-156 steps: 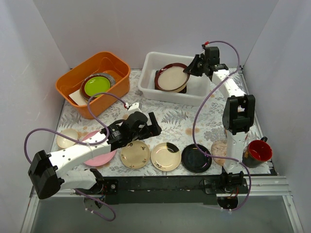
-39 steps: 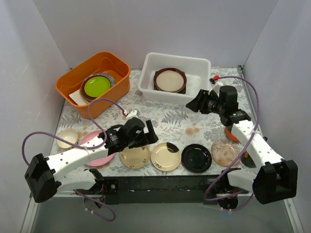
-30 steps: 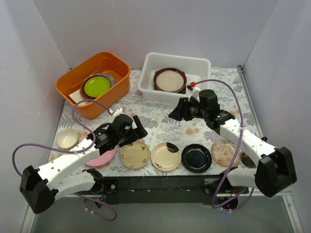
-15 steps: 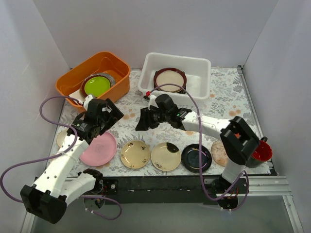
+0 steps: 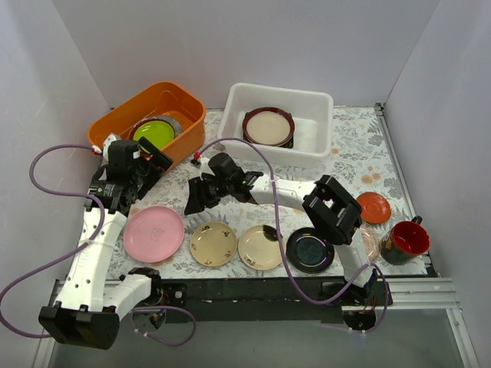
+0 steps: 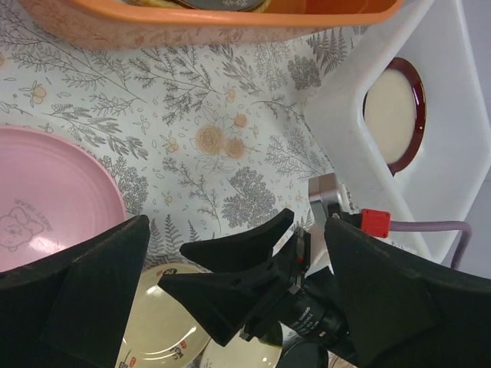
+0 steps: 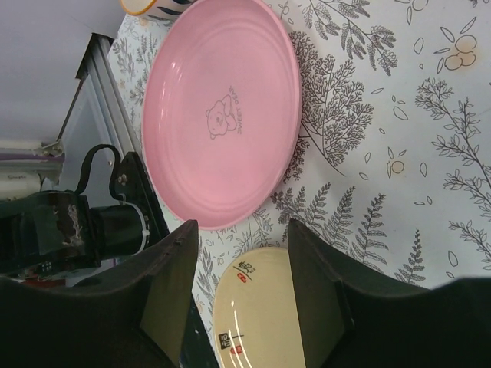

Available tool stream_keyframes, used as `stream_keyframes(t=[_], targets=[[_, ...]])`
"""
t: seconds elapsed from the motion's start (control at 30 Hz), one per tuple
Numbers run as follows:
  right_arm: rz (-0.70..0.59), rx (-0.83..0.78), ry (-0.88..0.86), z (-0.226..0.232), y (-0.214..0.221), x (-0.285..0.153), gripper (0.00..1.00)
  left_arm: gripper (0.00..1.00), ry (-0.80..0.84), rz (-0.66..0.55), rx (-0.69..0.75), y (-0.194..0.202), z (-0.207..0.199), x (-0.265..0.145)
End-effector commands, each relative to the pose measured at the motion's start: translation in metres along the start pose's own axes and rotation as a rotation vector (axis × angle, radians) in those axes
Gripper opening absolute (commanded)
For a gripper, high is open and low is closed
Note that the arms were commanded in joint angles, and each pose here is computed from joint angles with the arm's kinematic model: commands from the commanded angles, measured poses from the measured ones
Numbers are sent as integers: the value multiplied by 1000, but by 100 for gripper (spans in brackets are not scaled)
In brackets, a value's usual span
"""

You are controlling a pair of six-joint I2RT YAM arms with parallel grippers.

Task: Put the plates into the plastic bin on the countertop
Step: Pick up the plate at the center of the board.

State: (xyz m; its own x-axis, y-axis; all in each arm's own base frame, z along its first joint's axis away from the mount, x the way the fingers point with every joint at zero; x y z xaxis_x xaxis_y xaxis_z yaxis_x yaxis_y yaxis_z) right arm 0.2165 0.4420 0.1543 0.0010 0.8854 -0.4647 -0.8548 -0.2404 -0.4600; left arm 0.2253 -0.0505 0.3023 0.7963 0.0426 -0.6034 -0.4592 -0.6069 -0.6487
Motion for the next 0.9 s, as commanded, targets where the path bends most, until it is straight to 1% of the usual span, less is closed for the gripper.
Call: stream_keyframes(t=[0.0,0.07,0.27,0.33,0.4,0.43,0.57,0.87], targets=[[-4,-11,-47,11,-7,6,58,98,10,8,1,-12,4,-9],[7,-5,-57,11,-3,10,58,98,18,25,-3,-11,6,-7],[25,2,-77,12,4,19,57,98,40,23,-2,-15,12,-6],[35,5,-86,12,8,23,58,98,75,57,15,-12,11,-6],[41,14,-96,11,11,26,57,98,73,54,5,-15,16,-4],[45,11,-106,12,13,29,57,98,105,70,15,-13,14,-5],[60,12,-110,11,15,37,57,98,192,20,6,-18,8,-16],[65,38,-120,4,18,55,57,98,200,53,24,-15,9,-17]])
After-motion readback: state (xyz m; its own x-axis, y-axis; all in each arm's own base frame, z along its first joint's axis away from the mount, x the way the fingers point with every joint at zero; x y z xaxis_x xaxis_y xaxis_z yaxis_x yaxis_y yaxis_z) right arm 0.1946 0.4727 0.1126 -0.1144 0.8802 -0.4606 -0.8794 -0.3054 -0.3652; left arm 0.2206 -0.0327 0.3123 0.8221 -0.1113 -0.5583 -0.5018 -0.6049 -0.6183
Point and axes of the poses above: each gripper's point midway between its finger pads, its own x axis out along the fingers, its own z axis along the line the jaws close on, y = z × x, the point moved 8 cm from there along -x, back along the fingers, and after that the axes turned 9 degrees about x, right-handed, at the moved point
